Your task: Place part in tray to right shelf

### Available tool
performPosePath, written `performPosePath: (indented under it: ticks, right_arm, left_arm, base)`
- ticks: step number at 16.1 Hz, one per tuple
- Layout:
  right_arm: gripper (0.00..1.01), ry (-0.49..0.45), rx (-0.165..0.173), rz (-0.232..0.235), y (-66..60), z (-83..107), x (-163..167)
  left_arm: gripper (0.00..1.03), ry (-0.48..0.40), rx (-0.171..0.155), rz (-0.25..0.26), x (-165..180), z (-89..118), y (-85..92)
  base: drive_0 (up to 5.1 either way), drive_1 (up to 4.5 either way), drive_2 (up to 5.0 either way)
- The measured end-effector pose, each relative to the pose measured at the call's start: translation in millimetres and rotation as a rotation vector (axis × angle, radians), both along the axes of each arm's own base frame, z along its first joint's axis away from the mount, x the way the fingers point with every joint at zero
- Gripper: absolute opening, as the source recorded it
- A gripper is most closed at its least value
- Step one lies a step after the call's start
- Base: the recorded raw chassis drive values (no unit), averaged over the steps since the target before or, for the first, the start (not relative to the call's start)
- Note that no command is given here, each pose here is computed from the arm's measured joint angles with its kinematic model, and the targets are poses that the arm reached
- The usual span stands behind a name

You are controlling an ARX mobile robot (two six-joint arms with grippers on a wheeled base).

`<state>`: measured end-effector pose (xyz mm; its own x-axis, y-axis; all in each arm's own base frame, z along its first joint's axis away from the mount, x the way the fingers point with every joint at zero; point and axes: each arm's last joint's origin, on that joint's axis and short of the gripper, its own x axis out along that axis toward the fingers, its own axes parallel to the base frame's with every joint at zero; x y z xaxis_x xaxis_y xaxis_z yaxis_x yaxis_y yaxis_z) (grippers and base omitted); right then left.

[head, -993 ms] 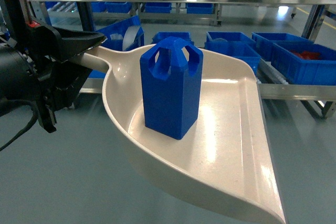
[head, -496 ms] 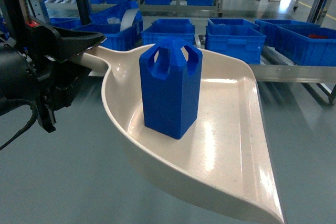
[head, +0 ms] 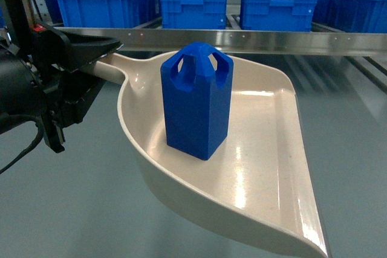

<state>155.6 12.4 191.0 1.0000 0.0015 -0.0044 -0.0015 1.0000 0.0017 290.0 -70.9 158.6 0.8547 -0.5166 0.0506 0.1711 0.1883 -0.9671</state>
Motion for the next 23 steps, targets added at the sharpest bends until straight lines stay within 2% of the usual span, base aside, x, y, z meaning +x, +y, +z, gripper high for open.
performPosePath:
  ticks: [7,19,23]
  right_arm:
    - [0.98,0.004,0.0,-0.001,0.0,-0.4,0.0]
    - [0.98,-0.002,0.0,0.0,0.0,0.2,-0.2]
    - [0.98,-0.005,0.0,-0.001,-0.1,0.7,-0.4]
  left_arm:
    - [0.16,0.001,0.0,0.002,-0.1,-0.2,0.1]
    - [0.16,0.003,0.0,0.0,-0.1,-0.5,0.2]
    - [0.16,0.001,0.0,-0.007,-0.5,-0.2,-1.1]
  base:
    - [0.0,0.0,0.0]
    - [3.1,1.57,-5.0]
    - [-0.2,3.67,-4.1]
